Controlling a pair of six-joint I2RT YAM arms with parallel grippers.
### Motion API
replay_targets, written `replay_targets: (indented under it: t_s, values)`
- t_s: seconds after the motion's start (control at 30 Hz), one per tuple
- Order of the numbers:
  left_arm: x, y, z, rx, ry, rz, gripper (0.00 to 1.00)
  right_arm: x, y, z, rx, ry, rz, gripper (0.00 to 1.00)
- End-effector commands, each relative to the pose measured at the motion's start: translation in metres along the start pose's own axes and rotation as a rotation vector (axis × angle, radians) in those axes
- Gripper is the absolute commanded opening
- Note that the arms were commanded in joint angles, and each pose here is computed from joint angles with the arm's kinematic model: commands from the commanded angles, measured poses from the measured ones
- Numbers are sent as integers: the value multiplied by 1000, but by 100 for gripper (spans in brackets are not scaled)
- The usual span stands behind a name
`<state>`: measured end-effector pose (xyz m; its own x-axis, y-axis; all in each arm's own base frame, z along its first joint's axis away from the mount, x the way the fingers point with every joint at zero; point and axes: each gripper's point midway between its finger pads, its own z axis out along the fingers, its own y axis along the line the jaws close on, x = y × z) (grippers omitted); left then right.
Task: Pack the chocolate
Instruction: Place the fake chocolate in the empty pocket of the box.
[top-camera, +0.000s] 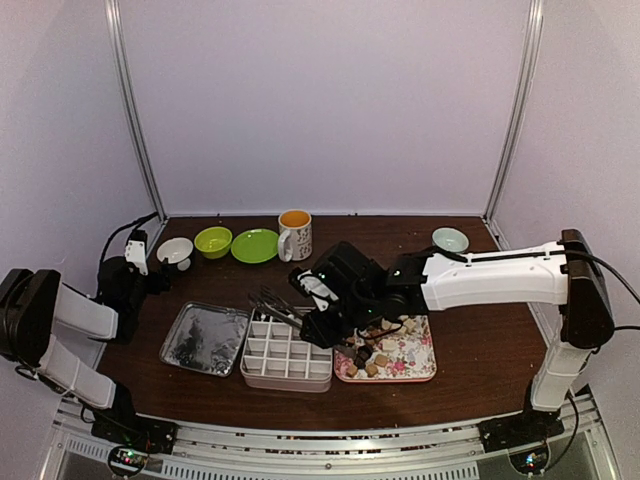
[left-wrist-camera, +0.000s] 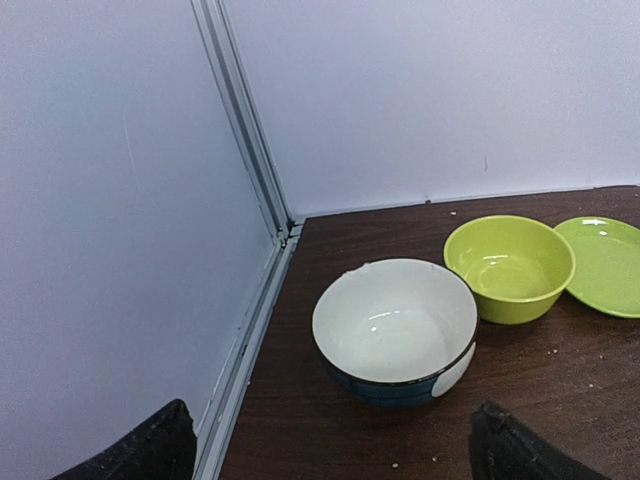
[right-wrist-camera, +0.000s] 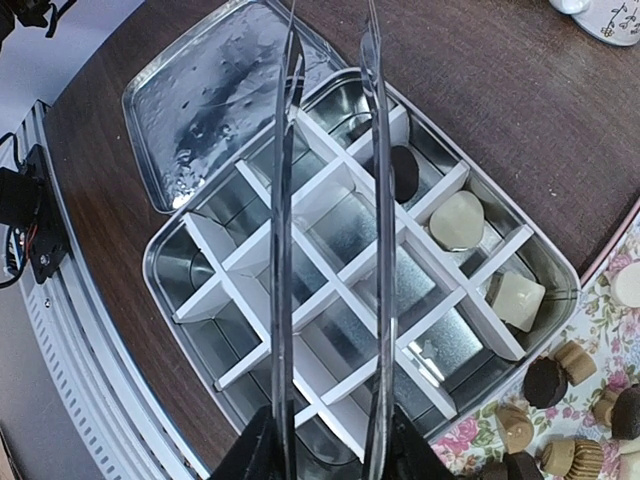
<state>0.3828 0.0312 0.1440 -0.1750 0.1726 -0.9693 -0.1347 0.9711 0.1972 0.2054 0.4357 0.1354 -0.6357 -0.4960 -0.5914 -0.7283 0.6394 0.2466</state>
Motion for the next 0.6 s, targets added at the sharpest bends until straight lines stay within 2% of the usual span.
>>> replay_targets:
  t_s: [0.0,0.27,0.57]
  values:
    - [-21,6,3,-21,-70,-18,98,-19,4,-9,12,-51,-11,33]
    - [-21,6,3,-21,-70,-19,98,-27,0,-48,34,-108,-17,32]
    - [-21,6,3,-20,-70,-18,98,-11,-13,-90,72,-135,1,31]
